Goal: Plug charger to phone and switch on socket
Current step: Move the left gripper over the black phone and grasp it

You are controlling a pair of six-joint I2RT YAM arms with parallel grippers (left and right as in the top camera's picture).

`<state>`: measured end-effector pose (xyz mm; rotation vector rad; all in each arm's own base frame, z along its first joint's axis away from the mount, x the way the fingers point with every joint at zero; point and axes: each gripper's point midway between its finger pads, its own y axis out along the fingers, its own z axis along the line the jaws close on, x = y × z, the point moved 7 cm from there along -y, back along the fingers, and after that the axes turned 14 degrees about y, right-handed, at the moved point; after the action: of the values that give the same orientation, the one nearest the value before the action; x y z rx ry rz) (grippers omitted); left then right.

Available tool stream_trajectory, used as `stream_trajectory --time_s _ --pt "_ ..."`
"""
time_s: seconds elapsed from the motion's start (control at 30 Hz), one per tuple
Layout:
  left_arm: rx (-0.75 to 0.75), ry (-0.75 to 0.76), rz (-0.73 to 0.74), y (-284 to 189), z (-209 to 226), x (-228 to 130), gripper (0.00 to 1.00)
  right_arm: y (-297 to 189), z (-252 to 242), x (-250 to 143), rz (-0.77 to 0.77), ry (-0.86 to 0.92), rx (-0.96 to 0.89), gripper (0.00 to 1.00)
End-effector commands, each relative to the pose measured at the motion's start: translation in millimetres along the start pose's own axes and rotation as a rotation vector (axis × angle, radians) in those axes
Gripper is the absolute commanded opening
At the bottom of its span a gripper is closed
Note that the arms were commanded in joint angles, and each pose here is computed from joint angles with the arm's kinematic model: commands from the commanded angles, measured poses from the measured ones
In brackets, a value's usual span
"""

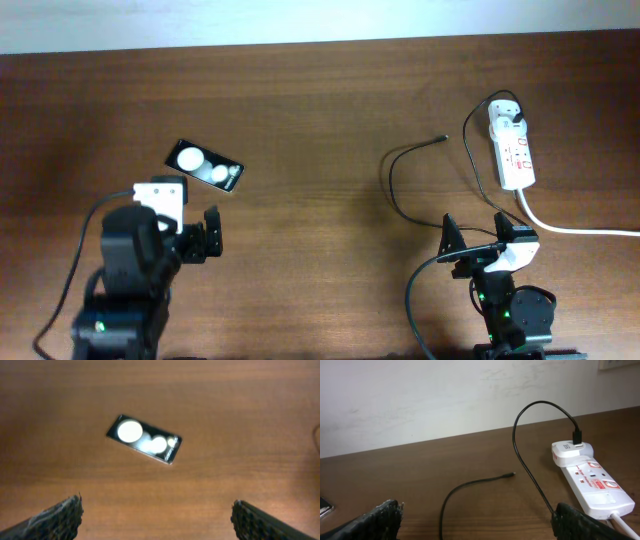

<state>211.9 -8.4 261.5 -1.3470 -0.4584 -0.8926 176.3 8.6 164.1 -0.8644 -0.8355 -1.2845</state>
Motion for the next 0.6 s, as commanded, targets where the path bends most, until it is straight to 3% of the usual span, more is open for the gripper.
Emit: stream_trajectory --time_s 0.0,0.17,0.3,0.57 --pt "-0.115 -0.010 0.026 2 -2 31 0.99 0 -1 -2 0.003 0.004 -0.003 0.99" --pt "-0.378 -0.041 0.127 21 -26 30 0.99 0 -1 -2 0.003 0.004 -0.003 0.99" --pt "-0.416 -0.058 0.209 41 -30 22 0.99 0 -1 -2 0.003 0.004 -0.003 0.99" --pt "-0.486 -0.074 0.194 62 -35 28 0.99 0 -1 -2 0.003 0.004 -0.003 0.99"
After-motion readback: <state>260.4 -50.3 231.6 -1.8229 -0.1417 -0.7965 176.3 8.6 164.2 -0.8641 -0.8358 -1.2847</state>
